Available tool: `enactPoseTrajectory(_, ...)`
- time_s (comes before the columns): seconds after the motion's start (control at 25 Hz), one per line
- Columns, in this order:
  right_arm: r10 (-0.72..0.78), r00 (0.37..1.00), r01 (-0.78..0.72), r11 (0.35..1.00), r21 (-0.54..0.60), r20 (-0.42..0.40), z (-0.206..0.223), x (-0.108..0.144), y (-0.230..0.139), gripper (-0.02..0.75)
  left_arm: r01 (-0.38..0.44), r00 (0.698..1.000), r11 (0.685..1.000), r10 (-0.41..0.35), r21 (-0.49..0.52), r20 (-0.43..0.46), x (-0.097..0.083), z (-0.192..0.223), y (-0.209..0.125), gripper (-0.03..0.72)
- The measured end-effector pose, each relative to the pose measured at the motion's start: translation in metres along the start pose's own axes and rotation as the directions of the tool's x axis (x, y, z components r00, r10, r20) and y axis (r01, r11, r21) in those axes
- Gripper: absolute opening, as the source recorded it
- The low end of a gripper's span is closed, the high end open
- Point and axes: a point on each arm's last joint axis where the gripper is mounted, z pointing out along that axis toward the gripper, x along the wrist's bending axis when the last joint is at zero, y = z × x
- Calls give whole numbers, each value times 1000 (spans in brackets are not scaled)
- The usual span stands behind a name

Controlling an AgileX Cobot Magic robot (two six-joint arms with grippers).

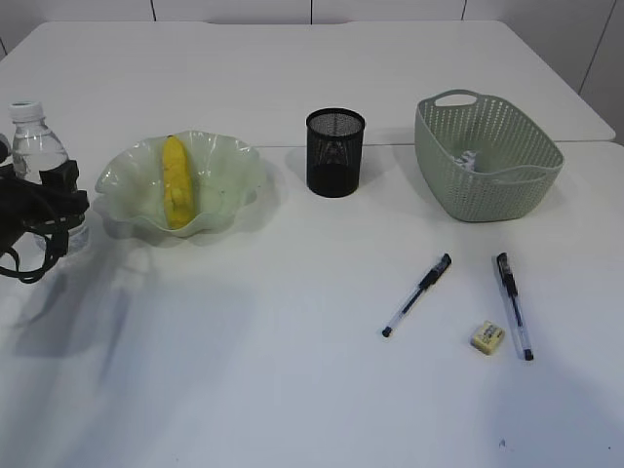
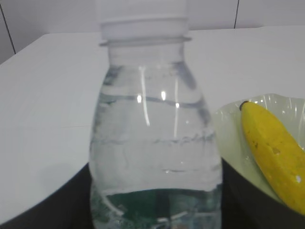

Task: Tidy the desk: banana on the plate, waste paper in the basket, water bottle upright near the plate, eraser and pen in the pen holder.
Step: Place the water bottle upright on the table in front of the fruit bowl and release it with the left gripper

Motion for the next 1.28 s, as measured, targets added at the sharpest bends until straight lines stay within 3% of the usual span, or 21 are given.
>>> enactPoseTrajectory(1.28,-19,1000,19,1000,0,15,0,-1,0,260,18,999,1000,-18,-1,-37,3,0,0,417)
